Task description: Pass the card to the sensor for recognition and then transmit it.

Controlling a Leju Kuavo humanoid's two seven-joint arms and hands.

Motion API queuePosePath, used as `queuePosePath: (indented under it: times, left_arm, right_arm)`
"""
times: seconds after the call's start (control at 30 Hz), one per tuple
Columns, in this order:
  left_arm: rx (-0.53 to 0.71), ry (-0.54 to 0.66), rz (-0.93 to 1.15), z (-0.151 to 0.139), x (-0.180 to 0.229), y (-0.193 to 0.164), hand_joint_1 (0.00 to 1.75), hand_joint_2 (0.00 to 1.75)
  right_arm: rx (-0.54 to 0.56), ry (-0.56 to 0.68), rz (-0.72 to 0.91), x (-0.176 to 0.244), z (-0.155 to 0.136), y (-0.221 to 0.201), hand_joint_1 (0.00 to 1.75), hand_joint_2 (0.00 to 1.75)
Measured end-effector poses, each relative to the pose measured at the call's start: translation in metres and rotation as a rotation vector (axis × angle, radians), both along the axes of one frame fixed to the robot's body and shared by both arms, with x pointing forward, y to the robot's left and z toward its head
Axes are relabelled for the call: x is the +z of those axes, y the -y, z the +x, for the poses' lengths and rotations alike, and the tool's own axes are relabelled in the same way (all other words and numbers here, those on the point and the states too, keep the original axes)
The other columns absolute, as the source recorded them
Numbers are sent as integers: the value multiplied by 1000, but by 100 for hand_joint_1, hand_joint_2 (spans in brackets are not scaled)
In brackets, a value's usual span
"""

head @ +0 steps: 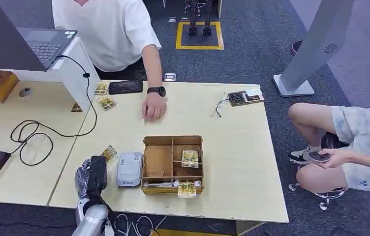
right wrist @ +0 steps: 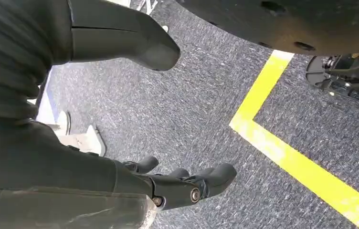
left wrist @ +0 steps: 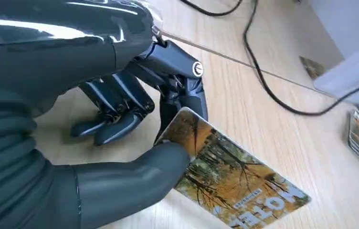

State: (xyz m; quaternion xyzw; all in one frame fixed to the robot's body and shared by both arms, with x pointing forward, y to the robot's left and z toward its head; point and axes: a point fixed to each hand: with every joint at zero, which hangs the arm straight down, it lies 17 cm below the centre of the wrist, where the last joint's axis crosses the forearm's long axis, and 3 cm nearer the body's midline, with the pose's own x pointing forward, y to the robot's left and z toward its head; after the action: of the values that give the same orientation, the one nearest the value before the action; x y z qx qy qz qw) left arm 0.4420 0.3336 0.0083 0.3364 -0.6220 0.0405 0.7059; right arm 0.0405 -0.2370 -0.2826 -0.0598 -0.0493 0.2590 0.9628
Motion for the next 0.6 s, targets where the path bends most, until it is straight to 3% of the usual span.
queuePosePath:
  times: [0.37,0.6]
  left_arm:
    - [13,25,37,-1,6,-3,175,175]
    - [-9,192,153,6,61,12,175,175]
  right_arm:
    - [2,-2,1,0,0,0,0,175]
    - [10,-2,0,0,0,0,0,175]
